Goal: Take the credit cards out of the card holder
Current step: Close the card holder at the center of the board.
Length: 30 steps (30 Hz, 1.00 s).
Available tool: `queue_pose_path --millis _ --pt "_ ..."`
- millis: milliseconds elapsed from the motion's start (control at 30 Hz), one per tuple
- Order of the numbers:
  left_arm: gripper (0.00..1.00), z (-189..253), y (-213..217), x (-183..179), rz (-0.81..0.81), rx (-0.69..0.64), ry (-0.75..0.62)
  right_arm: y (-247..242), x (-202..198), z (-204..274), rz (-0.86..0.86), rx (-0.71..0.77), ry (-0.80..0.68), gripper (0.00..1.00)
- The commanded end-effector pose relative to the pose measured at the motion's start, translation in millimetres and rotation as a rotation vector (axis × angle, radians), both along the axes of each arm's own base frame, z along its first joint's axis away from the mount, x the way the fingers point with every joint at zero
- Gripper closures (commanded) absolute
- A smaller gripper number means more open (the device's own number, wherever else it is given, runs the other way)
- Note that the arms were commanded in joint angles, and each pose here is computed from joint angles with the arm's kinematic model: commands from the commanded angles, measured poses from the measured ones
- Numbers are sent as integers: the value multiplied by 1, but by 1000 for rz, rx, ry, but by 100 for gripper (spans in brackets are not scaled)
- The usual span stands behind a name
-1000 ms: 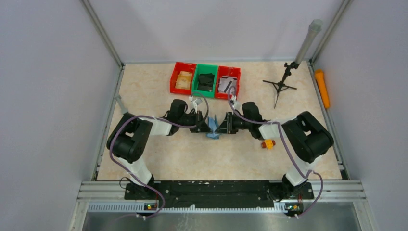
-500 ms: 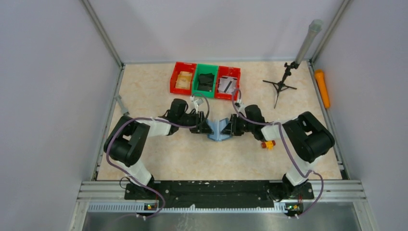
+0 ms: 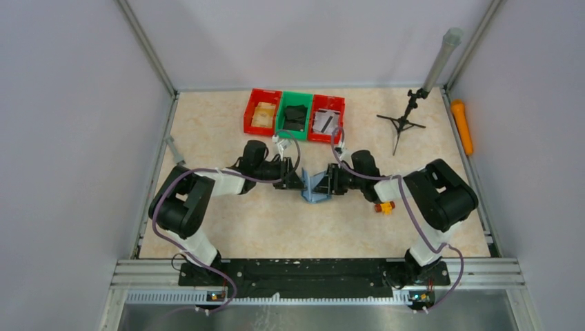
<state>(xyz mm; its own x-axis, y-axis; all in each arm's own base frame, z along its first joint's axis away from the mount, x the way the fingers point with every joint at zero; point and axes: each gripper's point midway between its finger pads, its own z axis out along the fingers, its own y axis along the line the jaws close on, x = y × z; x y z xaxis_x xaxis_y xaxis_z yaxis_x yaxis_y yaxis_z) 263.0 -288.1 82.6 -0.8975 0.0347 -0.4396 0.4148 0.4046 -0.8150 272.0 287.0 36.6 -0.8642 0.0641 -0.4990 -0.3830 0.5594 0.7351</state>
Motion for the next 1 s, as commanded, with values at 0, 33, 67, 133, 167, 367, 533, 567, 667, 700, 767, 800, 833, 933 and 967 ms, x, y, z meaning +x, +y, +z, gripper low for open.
queue_pose_path --millis 0,33,67,133,167,367,533,567,667,700,767,800,833,933,967 --pt "62 19 0 4 -7 -55 -69 3 2 23 11 54 -87 53" --pt "58 19 0 4 -5 -56 -69 4 1 26 14 66 -94 48" --pt "57 19 0 4 -5 -57 -68 4 -1 28 17 79 -95 43" --pt "56 18 0 4 -5 -57 -60 6 -3 31 29 101 -97 35" --pt "56 18 0 4 -6 -60 -58 7 -4 32 33 110 -93 34" --pt "63 22 1 3 -4 -81 -66 11 -7 37 54 161 -86 18" --pt "67 25 3 4 2 -88 -78 13 -9 39 63 177 -85 9" --pt "70 25 3 3 1 -89 -75 13 -9 39 66 180 -86 9" --pt "78 26 2 3 -6 -106 -65 14 -9 37 67 181 -74 9" --pt "80 27 1 2 -9 -114 -67 14 -9 37 69 182 -73 9" --pt "81 29 1 1 -13 -127 -64 15 -9 36 71 182 -66 9" --pt "82 28 1 1 -12 -128 -62 15 -9 35 73 183 -63 9" --pt "84 28 1 1 -12 -128 -61 15 -9 35 74 183 -63 9" --pt "88 27 0 1 -14 -129 -56 15 -9 33 72 179 -56 10" --pt "89 27 0 1 -16 -132 -56 16 -8 32 70 175 -53 12"
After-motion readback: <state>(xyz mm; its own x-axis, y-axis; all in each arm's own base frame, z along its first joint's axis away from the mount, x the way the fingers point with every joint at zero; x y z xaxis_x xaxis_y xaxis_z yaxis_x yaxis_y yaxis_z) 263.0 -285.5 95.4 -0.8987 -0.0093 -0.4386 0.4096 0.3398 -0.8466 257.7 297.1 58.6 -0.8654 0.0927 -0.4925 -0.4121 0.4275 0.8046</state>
